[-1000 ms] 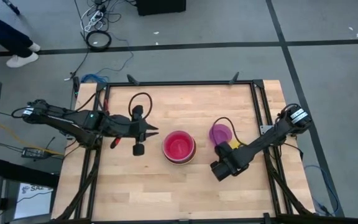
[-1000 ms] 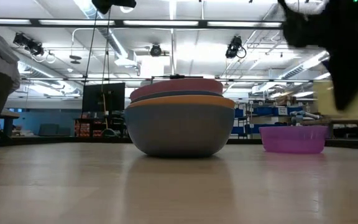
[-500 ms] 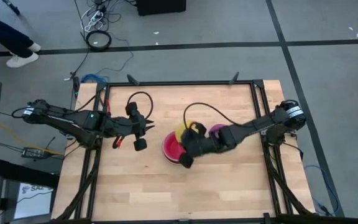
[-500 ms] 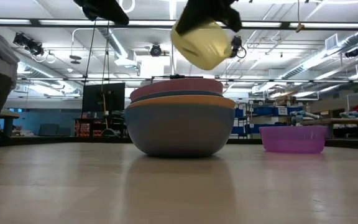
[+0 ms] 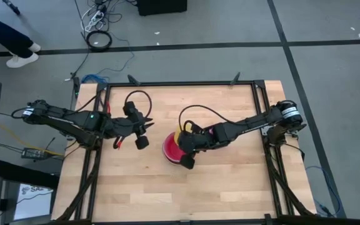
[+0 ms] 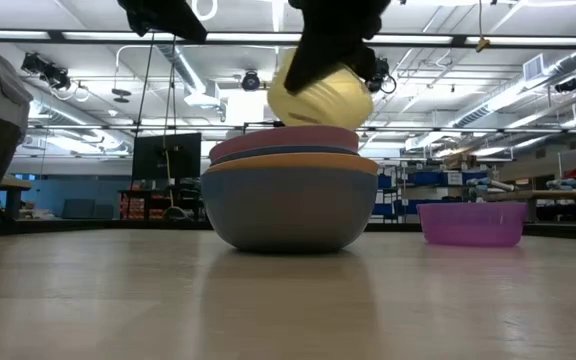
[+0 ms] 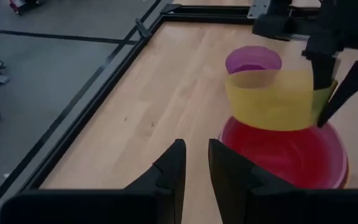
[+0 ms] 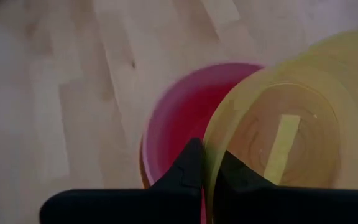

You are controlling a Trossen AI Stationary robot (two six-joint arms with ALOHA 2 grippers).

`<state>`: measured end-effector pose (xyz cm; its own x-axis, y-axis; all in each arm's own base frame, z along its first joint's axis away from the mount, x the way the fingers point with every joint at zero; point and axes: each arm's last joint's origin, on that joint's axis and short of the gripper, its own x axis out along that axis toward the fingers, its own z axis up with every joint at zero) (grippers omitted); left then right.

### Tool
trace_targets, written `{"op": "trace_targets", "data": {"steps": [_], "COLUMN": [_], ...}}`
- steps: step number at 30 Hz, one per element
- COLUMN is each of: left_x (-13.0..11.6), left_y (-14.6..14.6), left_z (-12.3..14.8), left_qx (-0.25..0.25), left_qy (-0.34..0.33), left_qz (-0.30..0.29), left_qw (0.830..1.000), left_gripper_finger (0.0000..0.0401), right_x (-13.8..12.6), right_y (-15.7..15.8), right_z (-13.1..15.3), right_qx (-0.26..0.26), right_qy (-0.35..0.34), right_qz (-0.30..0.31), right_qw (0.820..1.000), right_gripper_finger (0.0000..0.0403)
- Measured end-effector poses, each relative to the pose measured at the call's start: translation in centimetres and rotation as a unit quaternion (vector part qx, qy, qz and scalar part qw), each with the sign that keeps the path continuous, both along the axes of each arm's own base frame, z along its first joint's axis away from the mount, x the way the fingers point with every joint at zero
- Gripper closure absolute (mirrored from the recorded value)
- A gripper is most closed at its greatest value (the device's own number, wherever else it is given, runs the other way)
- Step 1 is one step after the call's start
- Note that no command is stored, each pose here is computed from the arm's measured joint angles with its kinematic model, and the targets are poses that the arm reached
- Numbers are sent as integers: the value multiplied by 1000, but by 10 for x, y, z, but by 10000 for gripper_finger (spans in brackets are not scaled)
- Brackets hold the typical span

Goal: Nest bowls inside each other
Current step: Stack the yellow bowl on top of the red bowl, then stack the purple bowl on top of the yellow bowl

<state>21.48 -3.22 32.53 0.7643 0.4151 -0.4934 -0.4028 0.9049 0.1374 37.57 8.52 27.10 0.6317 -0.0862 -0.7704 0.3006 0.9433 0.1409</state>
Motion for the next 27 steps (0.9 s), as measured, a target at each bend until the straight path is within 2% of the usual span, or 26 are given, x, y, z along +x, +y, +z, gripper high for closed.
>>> {"op": "trace_targets", "data": {"steps": [11,16,19,23,27], "left_x": [-1,-1,-2,-4,-6], "left_y": [0,1,1,0,-2], "left_z": [0,-1,-1,-4,-7], "left_qx": [12,17,5,-15,-27], "left_qy": [5,4,2,11,19], "left_qz": [7,19,27,32,32], "left_qw": [1000,1000,1000,999,999], "left_gripper_finger": [323,323,323,323,323], "right_x": [-1,-5,-20,-50,-74], "right_y": [-4,-8,-15,-23,-28], "right_z": [-2,-1,3,9,12], "right_qx": [6,17,-13,-88,-118], "right_qy": [14,36,100,194,272], "right_qz": [-1,19,-8,-87,-147], "right_qw": [1000,999,995,973,944], "right_gripper_finger": [304,278,275,277,272]}}
